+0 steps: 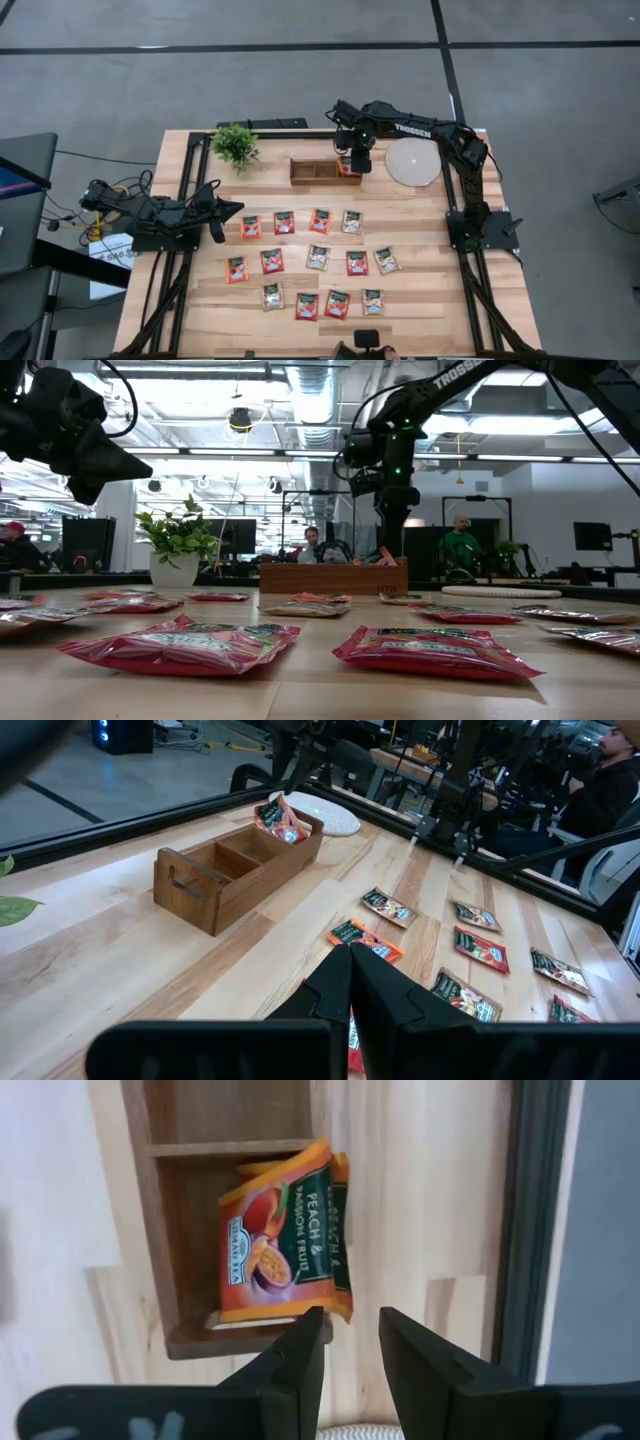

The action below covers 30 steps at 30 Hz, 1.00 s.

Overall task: Pick & Place Tea
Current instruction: Put the orange tea bag into the right section of the wooden organizer

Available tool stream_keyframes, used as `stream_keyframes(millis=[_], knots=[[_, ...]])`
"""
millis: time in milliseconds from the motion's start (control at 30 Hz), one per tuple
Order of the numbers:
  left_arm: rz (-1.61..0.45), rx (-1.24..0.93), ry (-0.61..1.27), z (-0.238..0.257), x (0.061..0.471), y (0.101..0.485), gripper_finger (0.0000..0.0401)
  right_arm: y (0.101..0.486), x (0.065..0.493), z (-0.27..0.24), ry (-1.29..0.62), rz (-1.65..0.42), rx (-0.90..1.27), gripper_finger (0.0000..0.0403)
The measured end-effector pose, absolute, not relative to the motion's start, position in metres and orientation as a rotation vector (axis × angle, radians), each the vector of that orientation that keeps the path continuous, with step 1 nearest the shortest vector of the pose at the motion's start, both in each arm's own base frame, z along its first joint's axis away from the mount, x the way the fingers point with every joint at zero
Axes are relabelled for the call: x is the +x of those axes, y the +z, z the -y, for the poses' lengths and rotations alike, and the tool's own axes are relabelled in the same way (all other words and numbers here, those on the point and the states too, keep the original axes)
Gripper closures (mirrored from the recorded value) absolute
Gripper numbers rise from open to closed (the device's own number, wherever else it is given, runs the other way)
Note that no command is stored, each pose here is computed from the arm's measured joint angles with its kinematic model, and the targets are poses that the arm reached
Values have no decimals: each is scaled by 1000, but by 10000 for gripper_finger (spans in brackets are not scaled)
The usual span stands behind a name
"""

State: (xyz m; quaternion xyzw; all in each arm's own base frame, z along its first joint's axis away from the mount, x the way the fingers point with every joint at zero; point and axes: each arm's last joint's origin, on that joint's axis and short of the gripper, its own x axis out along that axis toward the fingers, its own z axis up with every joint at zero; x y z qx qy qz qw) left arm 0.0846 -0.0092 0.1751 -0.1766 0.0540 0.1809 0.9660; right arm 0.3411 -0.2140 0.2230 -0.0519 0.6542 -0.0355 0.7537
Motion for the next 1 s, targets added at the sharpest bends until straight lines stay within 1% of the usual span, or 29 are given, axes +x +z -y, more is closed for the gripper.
stream_keyframes(millis=[167,333,700,800,1000], knots=[[-109,-357,366,9,85,175,401,214,339,209,-54,-1453,-104,310],[-109,-357,366,9,85,175,401,214,343,212,-85,-1411,-111,310],[-109,-357,366,9,85,175,401,214,342,215,-96,-1402,-106,311],[-109,-357,366,9,85,175,401,214,343,214,-92,-1399,-105,322],[-109,-357,366,9,85,175,401,215,344,214,-94,-1379,-84,358]])
